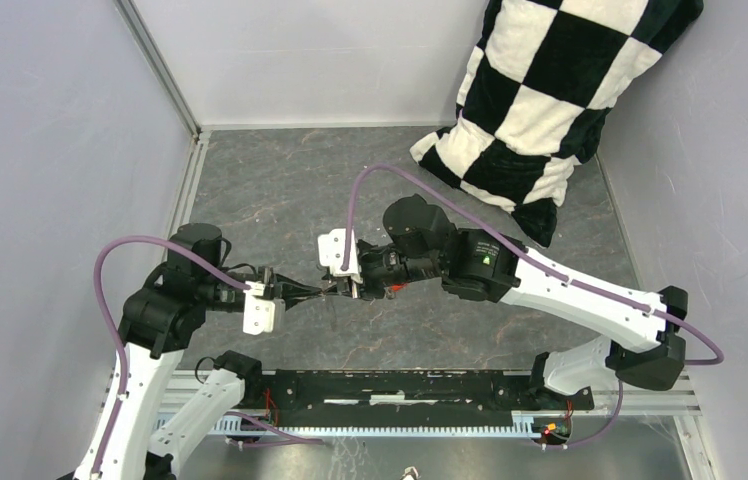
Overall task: Put the keys on the keyring
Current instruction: Adjust the keyring.
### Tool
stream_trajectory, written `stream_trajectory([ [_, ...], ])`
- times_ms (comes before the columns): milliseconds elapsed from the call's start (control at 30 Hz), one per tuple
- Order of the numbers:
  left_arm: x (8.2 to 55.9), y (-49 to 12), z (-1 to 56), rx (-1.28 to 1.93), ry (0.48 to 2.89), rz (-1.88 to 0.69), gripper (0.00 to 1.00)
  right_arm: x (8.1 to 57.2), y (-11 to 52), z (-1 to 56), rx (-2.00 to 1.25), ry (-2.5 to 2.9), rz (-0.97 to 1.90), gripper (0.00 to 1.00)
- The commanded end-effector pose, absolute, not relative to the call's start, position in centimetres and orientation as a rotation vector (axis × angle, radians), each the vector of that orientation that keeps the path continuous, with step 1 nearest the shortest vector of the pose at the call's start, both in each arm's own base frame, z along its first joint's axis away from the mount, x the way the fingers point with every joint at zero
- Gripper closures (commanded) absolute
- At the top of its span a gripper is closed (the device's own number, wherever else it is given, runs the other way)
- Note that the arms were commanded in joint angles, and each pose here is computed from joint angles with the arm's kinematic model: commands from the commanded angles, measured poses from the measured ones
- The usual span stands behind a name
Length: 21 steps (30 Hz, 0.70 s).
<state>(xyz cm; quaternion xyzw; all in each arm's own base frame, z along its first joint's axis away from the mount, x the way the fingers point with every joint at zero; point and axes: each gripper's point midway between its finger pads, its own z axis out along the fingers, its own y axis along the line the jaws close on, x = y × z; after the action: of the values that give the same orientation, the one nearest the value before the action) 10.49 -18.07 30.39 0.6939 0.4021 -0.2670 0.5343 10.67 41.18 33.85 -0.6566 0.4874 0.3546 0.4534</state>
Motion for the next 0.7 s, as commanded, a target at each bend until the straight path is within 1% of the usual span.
stream_trajectory([
  [0,10.2,-18.2,31.9,1.652,0.902,-0.614,0.98,10.4,41.6,35.4,-1.621,1.164,0.879,0.71],
  [67,10.2,-18.2,31.9,1.651,0.904,-0.615,0.98,10.4,41.7,35.4,-1.621,1.167,0.885,0.71],
  [233,10.3,-18.1,31.8,1.65,0.912,-0.61,0.98,10.6,41.6,36.1,-1.611,1.163,0.871,0.62],
  [400,10.3,-18.0,31.5,1.655,0.915,-0.604,0.98,11.1,41.0,37.5,-1.593,1.162,0.826,0.6],
  [667,10.5,-18.1,31.4,1.655,0.92,-0.606,0.98,9.9,41.2,37.4,-1.607,1.164,0.911,0.57],
])
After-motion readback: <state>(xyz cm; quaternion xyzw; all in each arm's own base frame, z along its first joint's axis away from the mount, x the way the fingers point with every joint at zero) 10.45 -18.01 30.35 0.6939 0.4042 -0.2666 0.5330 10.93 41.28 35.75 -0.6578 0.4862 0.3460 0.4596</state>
